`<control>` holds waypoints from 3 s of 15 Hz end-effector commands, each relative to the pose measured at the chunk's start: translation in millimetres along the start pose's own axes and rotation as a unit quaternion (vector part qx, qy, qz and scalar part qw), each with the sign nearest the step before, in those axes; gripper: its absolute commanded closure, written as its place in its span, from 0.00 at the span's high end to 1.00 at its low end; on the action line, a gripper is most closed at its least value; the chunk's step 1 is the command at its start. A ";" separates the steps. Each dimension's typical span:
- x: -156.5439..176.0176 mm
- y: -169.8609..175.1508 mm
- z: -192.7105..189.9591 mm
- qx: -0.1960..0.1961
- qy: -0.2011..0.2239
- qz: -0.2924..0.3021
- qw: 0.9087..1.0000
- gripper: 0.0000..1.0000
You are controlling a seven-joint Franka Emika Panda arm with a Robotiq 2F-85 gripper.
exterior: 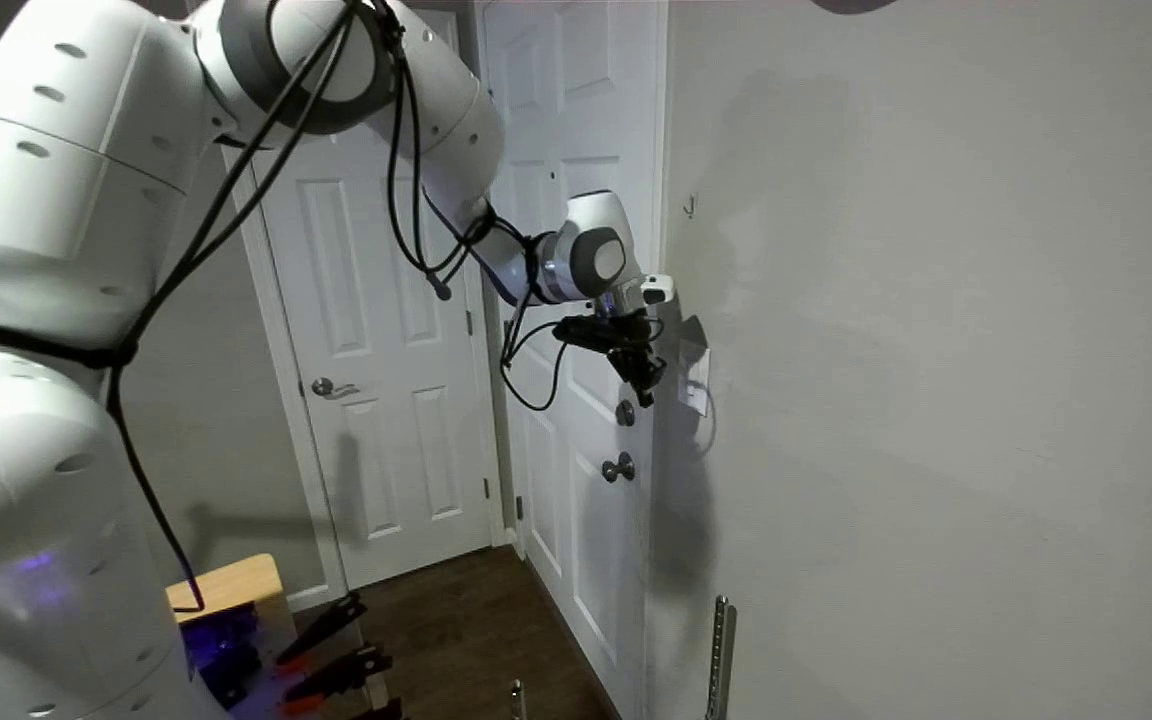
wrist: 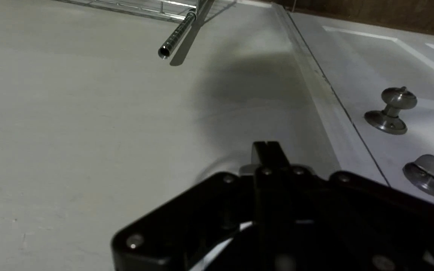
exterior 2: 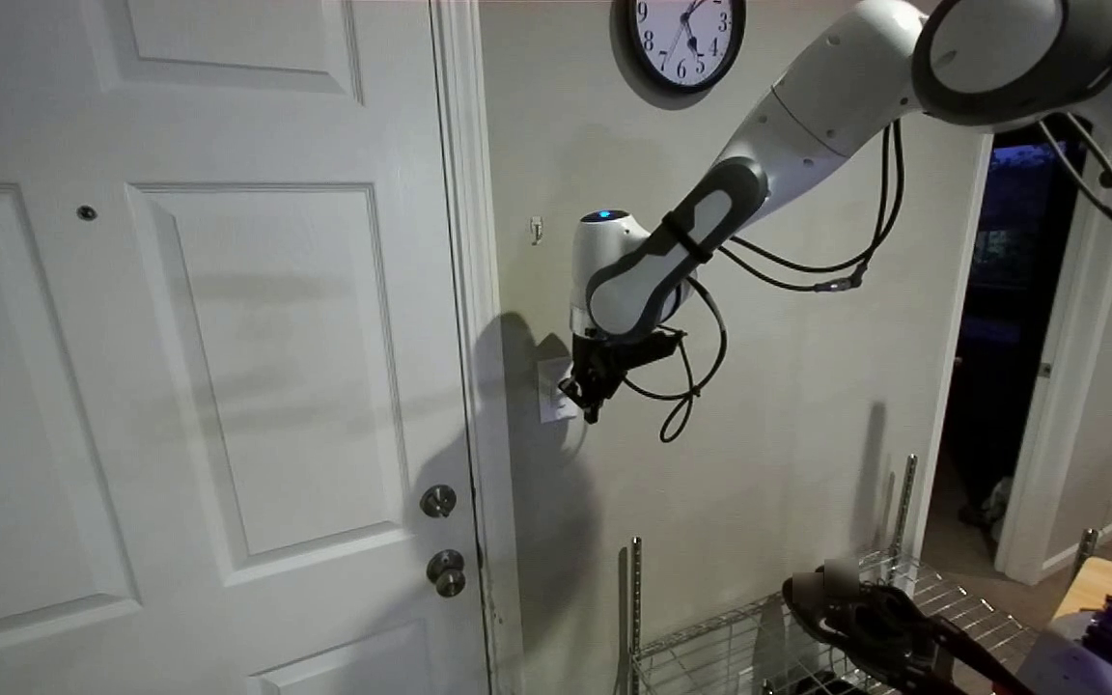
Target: Turn off the light switch.
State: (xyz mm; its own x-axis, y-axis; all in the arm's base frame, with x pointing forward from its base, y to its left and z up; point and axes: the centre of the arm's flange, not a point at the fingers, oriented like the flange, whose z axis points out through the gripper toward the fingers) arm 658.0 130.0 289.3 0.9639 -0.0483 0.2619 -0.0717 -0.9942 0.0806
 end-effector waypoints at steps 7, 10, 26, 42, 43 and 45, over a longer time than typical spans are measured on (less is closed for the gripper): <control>16.8 -12.6 9.1 -0.029 0.077 0.035 0.996 0.02; 27.8 -17.1 10.9 -0.036 0.085 0.032 0.995 0.01; 55.3 -20.0 25.4 -0.056 0.118 0.038 0.991 0.01; 29.8 -35.1 32.9 -0.095 0.102 0.072 0.988 0.01; 27.9 -35.2 33.0 -0.089 0.094 0.074 0.989 0.00; 25.6 -34.2 32.8 -0.084 0.081 0.083 0.990 0.00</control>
State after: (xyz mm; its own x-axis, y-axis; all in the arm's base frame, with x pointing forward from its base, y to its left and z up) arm 703.9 168.8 251.1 0.8579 -0.1534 0.4904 -0.2825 -0.9380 0.2007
